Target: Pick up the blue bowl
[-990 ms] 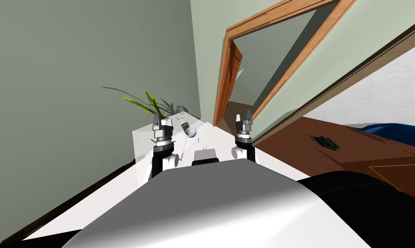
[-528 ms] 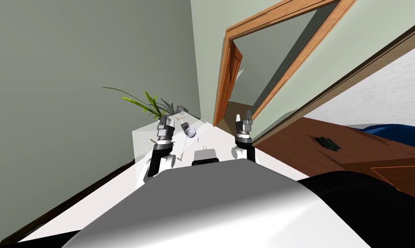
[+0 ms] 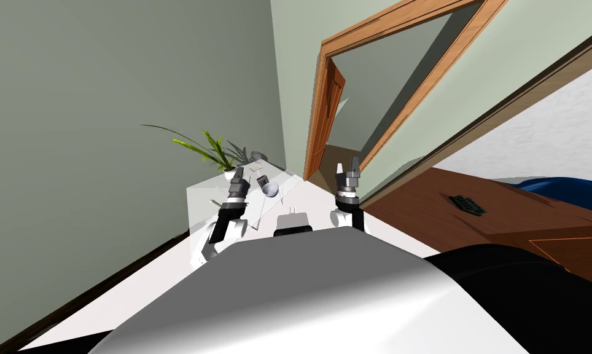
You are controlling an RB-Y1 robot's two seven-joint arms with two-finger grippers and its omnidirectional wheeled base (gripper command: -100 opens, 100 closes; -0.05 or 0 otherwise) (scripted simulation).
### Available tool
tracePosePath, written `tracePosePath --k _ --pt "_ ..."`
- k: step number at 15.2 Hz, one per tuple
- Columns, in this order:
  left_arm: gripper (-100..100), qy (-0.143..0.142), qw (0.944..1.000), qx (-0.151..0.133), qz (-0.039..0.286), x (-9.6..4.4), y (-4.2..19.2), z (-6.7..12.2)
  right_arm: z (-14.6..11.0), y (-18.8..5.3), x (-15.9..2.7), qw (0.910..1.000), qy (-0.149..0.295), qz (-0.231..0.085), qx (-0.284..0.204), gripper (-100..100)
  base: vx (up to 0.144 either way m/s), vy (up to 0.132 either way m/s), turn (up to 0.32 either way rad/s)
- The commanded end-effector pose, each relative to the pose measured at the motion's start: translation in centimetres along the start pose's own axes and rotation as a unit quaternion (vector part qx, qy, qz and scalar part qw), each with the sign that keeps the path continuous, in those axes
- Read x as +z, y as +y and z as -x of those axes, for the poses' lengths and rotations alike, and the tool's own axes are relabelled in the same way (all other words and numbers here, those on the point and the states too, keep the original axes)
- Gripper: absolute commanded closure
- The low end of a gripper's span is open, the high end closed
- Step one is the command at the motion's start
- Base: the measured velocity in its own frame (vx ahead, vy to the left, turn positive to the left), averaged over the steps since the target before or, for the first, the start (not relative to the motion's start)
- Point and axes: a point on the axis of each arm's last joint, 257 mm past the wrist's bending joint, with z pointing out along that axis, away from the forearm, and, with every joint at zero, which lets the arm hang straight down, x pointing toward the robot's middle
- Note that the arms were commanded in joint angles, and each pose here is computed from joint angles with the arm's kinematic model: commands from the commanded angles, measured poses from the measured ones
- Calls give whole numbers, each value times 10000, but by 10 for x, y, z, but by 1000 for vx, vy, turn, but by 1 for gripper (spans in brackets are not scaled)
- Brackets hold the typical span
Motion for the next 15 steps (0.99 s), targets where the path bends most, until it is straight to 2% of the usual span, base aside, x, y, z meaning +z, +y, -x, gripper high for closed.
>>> tracePosePath --k 1,2,4,5,10,11,13,14,15 --pt "-100 3 9998 24 176 2 11 0 0 0 0 10000 0 0 0 0 16 -9 -3" --pt "-100 8 9994 74 350 4 23 4 0 0 0 10000 0 0 0 0 19 -10 -12" --pt "-100 4 9990 74 449 3 28 4 0 0 0 10000 0 0 0 0 14 -10 -12" --pt "-100 -1 9980 120 625 5 41 8 0 0 0 10000 0 0 0 0 16 -11 -17" --pt "-100 -25 9944 162 1043 5 66 13 0 0 0 10000 0 0 0 0 18 -11 -19" --pt "-100 -45 9924 199 1214 6 78 18 0 0 0 10000 0 0 0 0 24 -12 -28" --pt "-100 -52 9905 199 1358 4 86 19 0 0 0 10000 0 0 0 0 23 -12 -23" --pt "-100 -80 9871 231 1580 4 101 24 0 0 0 10000 0 0 0 0 28 -12 -30" --pt "-100 -83 9861 230 1646 3 104 25 0 0 0 10000 0 0 0 0 29 -13 -39"
